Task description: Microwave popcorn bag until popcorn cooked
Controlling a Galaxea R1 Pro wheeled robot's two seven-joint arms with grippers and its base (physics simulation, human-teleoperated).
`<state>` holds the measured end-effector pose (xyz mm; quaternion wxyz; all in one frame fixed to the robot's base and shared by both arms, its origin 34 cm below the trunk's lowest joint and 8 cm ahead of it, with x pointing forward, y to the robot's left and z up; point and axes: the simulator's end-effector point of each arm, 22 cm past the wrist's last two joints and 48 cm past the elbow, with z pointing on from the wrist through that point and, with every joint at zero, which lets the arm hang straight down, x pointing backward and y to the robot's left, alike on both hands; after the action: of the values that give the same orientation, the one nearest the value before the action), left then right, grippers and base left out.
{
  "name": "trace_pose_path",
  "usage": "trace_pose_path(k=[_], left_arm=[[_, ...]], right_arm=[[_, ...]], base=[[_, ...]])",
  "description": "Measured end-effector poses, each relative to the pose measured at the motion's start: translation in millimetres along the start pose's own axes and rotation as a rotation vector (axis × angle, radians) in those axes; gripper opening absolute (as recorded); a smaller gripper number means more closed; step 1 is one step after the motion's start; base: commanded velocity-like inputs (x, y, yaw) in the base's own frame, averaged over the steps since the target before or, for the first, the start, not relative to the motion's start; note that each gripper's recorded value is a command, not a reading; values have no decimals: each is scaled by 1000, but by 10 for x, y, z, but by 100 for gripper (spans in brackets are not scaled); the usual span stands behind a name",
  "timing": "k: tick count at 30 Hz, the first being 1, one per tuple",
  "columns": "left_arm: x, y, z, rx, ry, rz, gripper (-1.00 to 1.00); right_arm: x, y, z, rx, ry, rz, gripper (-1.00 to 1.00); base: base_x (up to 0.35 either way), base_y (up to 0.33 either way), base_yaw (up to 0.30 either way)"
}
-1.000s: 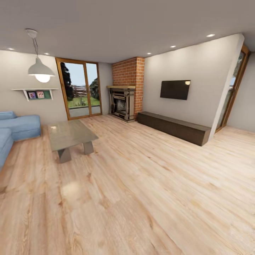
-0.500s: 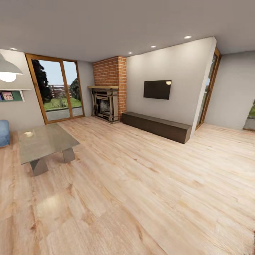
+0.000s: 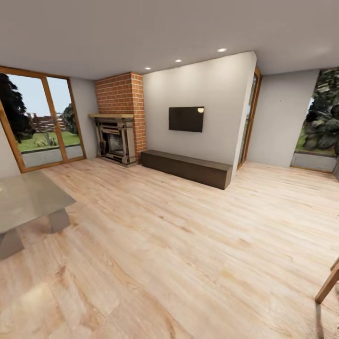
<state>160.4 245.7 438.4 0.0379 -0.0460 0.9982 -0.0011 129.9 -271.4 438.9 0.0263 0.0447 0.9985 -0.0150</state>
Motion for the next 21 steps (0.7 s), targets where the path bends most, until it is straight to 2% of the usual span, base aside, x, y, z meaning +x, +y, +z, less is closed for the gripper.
trace_pose_path(k=[21], left_arm=[[4, -2, 0, 0, 2, -1, 100]], right_arm=[[-1, 0, 0, 0, -1, -1, 100]], base=[[322, 0, -286]])
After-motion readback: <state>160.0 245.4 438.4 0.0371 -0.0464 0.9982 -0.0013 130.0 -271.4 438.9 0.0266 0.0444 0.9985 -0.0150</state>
